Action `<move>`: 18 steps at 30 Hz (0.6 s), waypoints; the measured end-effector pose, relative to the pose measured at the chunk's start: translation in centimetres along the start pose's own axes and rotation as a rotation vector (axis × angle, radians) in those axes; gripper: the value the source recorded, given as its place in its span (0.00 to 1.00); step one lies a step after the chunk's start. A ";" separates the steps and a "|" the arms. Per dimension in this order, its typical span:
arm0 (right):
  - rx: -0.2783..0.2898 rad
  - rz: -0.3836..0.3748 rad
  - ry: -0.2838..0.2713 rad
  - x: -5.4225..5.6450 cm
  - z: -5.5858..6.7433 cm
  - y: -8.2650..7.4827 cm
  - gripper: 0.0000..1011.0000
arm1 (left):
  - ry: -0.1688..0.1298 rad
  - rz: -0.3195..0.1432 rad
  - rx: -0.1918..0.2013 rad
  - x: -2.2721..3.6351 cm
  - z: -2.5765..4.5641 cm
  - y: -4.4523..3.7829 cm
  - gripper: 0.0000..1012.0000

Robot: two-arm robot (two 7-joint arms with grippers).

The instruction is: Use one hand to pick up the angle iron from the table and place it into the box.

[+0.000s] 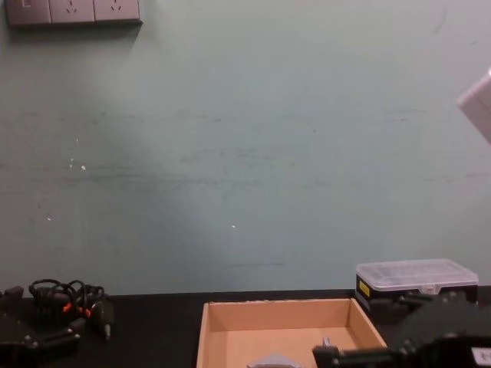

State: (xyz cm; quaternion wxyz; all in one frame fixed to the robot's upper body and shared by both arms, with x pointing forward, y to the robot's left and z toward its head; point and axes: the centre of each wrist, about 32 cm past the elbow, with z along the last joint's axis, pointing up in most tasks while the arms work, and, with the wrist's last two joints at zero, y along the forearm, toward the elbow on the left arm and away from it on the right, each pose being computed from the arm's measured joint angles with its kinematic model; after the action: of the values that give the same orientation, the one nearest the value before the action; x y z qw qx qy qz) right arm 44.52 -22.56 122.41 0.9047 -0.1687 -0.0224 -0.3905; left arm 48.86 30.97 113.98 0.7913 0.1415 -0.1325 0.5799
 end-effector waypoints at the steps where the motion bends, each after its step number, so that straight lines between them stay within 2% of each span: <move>1: -0.005 0.007 0.005 -0.2 -0.2 -0.4 0.99 | 0.000 0.000 0.000 0.00 0.00 0.00 0.99; 5: -0.017 0.021 0.007 -0.6 -0.6 -1.0 0.99 | 0.000 0.000 0.000 0.00 0.00 0.00 0.99; 18: -0.082 0.104 0.010 -2.2 -2.9 -3.0 0.99 | 0.000 0.000 0.000 0.00 0.00 0.00 0.99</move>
State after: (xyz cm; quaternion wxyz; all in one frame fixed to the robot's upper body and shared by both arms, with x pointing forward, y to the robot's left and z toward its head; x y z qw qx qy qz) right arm 40.56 -23.83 120.15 0.9163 -0.2044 0.0069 -0.3443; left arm 48.86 30.97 113.98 0.7913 0.1415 -0.1325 0.5799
